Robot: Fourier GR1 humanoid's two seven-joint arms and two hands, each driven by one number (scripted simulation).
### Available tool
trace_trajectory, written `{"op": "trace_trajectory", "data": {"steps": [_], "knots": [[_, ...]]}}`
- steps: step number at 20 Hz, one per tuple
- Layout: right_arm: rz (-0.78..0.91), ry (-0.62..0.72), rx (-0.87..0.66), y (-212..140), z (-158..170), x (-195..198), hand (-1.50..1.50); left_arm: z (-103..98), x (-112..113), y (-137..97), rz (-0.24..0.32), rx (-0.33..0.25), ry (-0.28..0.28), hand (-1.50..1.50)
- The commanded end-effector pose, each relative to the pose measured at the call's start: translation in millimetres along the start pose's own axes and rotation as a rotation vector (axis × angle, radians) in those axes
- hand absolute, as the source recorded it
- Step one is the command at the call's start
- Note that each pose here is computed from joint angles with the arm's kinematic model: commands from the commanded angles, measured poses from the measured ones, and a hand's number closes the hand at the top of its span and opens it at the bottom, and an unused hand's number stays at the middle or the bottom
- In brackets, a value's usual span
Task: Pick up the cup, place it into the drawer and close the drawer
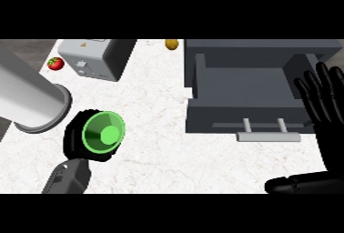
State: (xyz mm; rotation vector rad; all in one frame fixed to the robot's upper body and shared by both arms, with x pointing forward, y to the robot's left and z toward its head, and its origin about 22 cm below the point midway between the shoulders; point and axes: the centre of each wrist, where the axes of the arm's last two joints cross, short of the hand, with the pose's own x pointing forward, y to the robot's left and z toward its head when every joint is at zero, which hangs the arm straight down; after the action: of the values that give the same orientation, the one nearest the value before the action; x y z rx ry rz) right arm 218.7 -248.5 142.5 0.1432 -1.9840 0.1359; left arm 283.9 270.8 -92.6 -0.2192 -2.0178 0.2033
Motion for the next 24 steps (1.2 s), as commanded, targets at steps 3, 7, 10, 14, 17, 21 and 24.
{"op": "trace_trajectory", "data": {"steps": [3,7,10,14,17,21,24], "knots": [[0.001,0.013,-0.023,-5.3,-10.9,1.0,-1.5,-53.7,47.7,-40.0,0.056,-0.126,-0.045,1.5],[-0.005,-0.013,-0.006,18.1,-4.0,9.3,-1.5,-56.6,59.4,-77.5,0.095,-0.155,-0.049,1.5],[0.001,-0.002,0.011,-4.7,0.4,-3.9,-1.5,-84.1,87.4,-97.4,0.098,-0.17,-0.039,1.5],[0.001,0.008,0.0,1.7,1.5,-10.8,-1.5,-109.9,108.7,-120.5,0.085,-0.16,-0.089,1.5],[0.019,-0.013,-0.002,3.8,-4.9,1.7,-1.5,-142.5,132.3,-142.3,0.059,-0.185,-0.069,1.5],[0.016,-0.014,-0.016,-8.0,-12.2,-20.2,-1.5,-166.1,147.1,-172.4,0.042,-0.199,-0.084,1.5],[0.024,-0.005,-0.004,-16.0,-6.2,-21.7,-1.5,-160.7,129.4,-193.0,-0.009,-0.204,-0.069,1.5]]}}
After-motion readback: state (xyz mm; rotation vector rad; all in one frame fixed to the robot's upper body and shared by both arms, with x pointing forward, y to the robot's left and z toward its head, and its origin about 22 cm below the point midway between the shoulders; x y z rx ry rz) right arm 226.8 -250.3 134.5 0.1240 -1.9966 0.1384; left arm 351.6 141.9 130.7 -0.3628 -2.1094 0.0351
